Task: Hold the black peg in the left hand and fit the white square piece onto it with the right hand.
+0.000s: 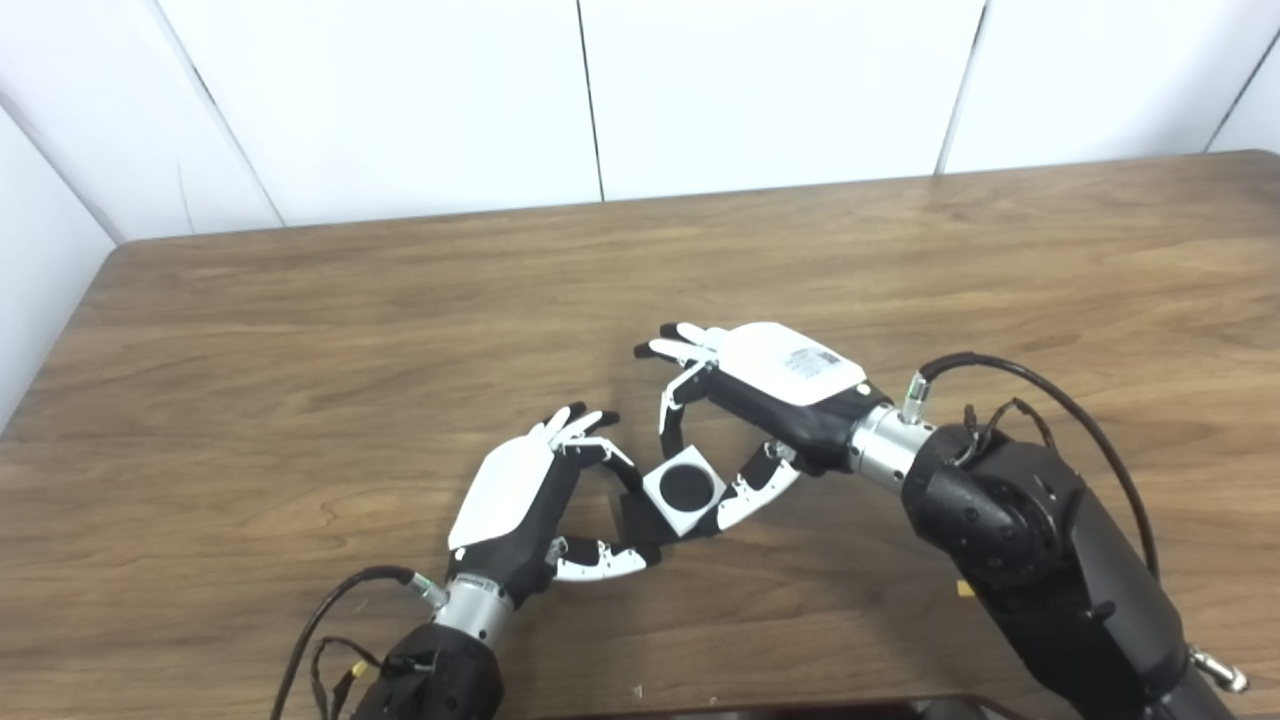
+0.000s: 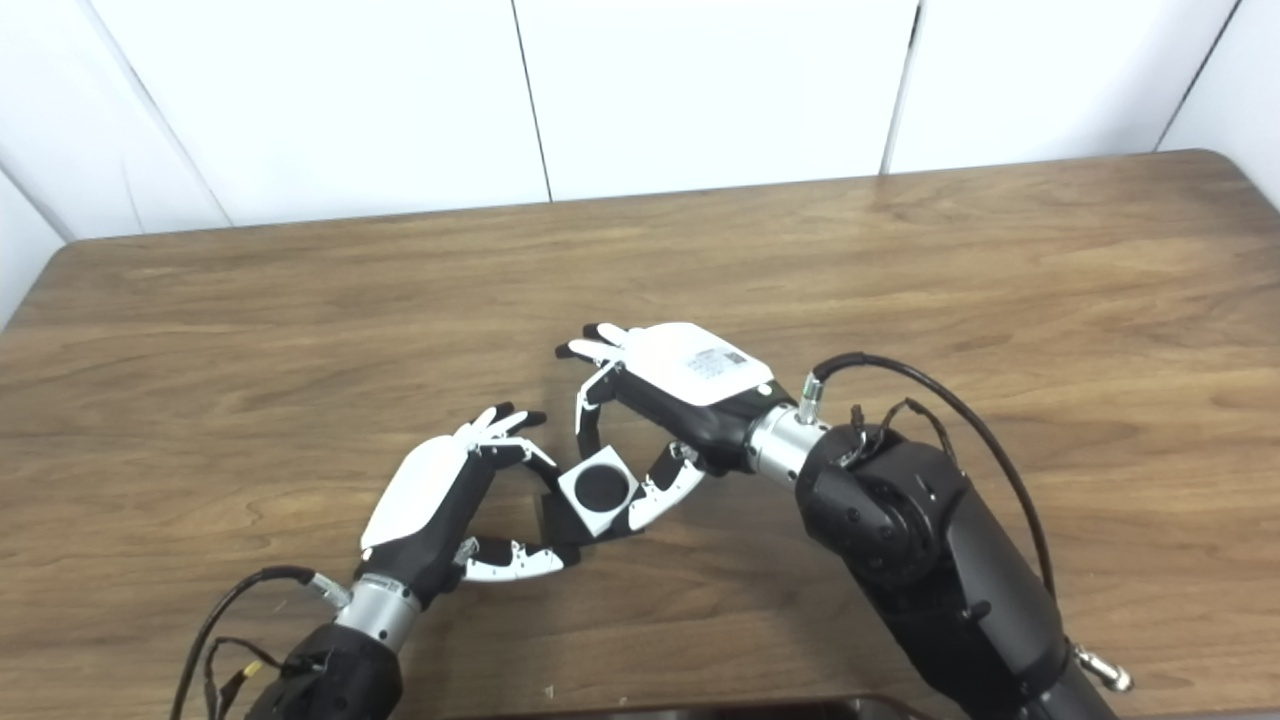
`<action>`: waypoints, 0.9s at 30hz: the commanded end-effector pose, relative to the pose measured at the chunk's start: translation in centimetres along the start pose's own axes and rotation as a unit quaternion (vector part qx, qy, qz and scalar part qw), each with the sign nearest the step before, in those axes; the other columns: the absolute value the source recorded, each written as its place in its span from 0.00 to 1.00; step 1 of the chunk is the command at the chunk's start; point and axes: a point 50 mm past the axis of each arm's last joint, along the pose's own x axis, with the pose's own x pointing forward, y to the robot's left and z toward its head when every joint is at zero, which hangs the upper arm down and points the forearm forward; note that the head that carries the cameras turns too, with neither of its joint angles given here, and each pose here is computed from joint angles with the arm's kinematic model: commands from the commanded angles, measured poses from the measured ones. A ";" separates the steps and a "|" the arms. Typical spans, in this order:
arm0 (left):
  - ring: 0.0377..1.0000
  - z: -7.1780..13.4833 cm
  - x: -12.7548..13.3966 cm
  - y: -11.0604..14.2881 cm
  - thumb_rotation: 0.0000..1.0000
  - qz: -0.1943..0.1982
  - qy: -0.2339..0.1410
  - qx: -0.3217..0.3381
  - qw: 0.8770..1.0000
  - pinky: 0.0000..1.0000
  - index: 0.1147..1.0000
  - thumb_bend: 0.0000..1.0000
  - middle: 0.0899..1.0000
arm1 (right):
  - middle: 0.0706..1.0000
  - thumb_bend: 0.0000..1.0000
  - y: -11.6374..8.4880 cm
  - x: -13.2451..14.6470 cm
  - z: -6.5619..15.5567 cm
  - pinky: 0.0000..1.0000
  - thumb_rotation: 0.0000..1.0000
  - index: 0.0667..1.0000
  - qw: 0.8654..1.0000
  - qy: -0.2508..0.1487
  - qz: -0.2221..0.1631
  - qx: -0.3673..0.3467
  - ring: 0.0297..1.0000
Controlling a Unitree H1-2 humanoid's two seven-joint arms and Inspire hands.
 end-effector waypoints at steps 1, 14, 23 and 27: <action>0.98 0.9 0.0 0.7 0.08 0.011 -0.021 0.010 1.000 0.99 0.43 0.51 0.90 | 0.94 0.52 -1.4 0.2 0.0 0.98 0.15 0.46 1.000 -0.007 -0.024 -0.018 1.00; 0.98 0.8 -0.1 0.9 0.08 0.012 -0.019 0.013 1.000 0.98 0.43 0.51 0.89 | 0.96 0.98 -0.8 0.1 -0.3 0.98 0.32 0.71 1.000 0.007 -0.003 -0.013 1.00; 0.98 0.9 -0.1 0.7 0.08 0.013 -0.017 0.007 1.000 0.98 0.43 0.51 0.89 | 0.96 1.00 -0.8 -0.2 -0.5 0.97 0.36 0.76 1.000 0.011 0.001 -0.016 1.00; 0.98 0.9 -0.1 0.6 0.08 0.012 -0.013 0.008 1.000 0.98 0.43 0.51 0.90 | 0.96 1.00 -0.9 -0.4 -0.6 0.98 0.35 0.75 1.000 0.013 0.002 -0.013 1.00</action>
